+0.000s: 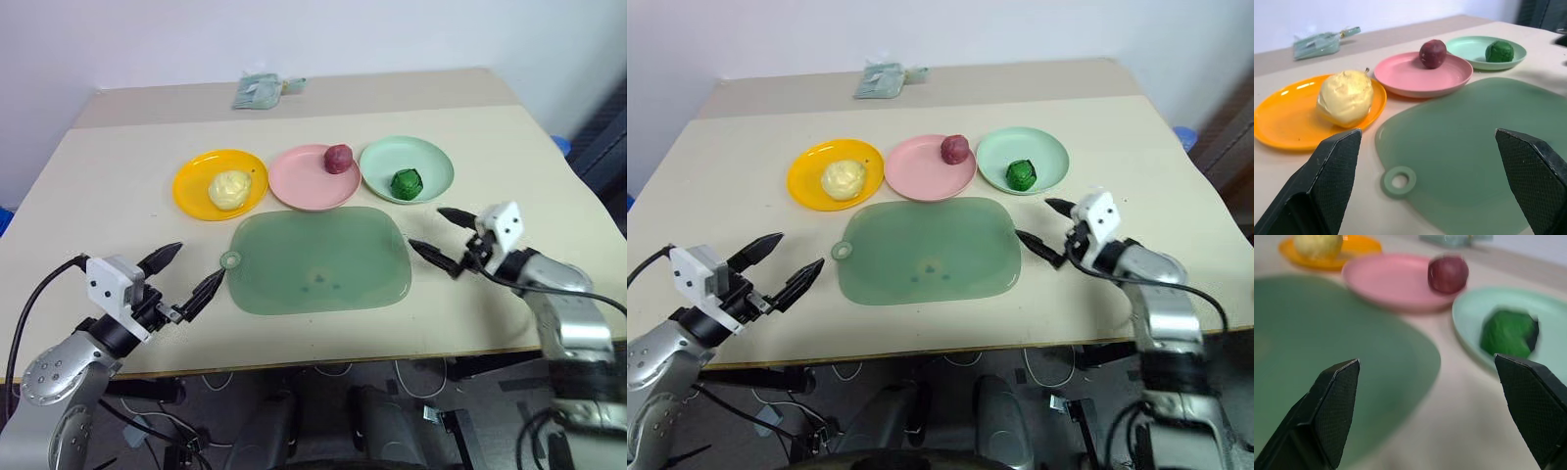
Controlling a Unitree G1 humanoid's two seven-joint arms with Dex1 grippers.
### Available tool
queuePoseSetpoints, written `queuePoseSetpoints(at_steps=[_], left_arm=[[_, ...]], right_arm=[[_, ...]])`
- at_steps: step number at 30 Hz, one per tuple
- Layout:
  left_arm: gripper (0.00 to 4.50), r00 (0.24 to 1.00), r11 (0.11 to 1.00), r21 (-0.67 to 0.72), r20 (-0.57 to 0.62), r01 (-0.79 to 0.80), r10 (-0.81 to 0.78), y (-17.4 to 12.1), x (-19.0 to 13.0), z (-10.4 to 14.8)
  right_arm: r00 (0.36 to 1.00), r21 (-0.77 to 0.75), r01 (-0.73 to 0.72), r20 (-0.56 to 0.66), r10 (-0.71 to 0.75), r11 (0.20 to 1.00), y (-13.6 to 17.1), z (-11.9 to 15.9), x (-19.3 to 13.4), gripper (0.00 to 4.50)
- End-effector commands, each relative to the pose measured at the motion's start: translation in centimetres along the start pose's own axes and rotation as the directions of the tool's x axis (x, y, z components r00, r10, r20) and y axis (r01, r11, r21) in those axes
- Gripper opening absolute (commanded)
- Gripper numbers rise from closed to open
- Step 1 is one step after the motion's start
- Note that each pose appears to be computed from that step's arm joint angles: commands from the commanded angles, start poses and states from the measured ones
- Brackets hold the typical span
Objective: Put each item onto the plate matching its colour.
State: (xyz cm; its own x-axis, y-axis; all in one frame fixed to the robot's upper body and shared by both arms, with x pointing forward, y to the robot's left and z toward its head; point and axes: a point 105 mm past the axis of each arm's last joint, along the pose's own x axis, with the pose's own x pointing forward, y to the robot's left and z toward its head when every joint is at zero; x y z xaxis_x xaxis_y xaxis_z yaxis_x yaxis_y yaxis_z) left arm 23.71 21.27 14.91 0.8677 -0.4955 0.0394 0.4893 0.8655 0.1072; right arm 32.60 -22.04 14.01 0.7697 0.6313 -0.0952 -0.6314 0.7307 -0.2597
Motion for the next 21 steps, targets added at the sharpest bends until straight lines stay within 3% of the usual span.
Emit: queuePoseSetpoints(at_steps=[1,8,21], left_arm=[[4.50,0.997,0.997,0.026,0.011,0.073,-0.073,0.0,0.1,0.5],[4.50,0.989,0.989,-0.010,-0.006,0.148,-0.148,-0.5,0.5,0.0],[4.50,0.977,0.977,-0.006,-0.016,0.213,-0.213,-0.7,1.9,-0.4]], right_arm=[[0.999,-0.032,0.043,0.006,-0.043,0.999,0.1,1.2,-3.2,4.44],[0.992,-0.029,0.123,-0.028,-0.124,0.992,-0.1,0.3,-5.4,4.44],[0.984,-0.053,0.176,-0.025,-0.177,0.983,-0.1,0.3,-5.7,4.44]])
